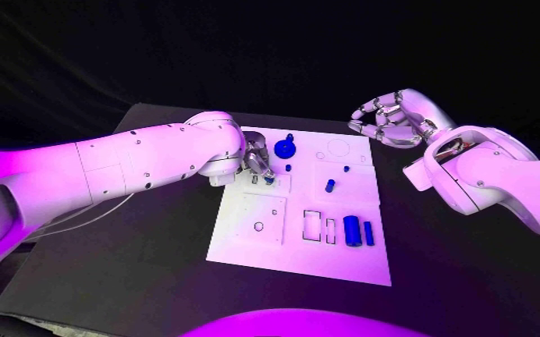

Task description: Assemble the parts on the task board

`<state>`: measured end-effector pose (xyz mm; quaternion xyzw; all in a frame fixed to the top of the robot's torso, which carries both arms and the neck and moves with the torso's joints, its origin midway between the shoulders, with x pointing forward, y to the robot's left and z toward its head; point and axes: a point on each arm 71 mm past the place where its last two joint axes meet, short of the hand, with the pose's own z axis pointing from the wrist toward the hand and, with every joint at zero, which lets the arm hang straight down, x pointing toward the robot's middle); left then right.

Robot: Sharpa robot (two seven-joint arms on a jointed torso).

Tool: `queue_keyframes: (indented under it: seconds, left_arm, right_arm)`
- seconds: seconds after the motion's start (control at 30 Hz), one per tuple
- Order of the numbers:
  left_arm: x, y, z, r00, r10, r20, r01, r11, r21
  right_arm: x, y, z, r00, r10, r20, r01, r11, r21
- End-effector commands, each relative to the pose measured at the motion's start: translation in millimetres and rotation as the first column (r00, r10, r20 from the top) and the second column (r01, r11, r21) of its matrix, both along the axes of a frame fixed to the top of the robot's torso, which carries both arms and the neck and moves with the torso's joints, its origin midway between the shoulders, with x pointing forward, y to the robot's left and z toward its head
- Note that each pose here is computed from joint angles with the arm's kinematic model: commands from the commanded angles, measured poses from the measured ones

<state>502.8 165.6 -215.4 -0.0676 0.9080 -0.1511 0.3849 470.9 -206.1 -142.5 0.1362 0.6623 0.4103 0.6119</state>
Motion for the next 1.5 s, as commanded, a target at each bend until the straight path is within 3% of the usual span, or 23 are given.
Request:
queue_keyframes:
  seconds: [0.03, 0.57, 1.5]
  left_arm:
    - [-0.4, -0.1, -0.1, 1.000, -0.011, 0.006, 0.010, 1.000, 0.012]
    - [-1.9, 5.9, -2.2, 1.000, -0.012, -0.016, 0.012, 0.999, 0.037]
    - [-2.6, 0.5, -2.5, 0.999, -0.027, -0.023, 0.028, 0.999, 0.032]
  right_arm:
    - [-0.6, 1.2, 0.3, 1.000, 0.015, 0.007, -0.015, 1.000, -0.007]
    - [-0.8, 1.0, 0.3, 1.000, 0.016, 0.007, -0.016, 1.000, -0.007]
    - [-1.5, 1.4, 0.5, 1.000, 0.017, 0.008, -0.017, 1.000, -0.006]
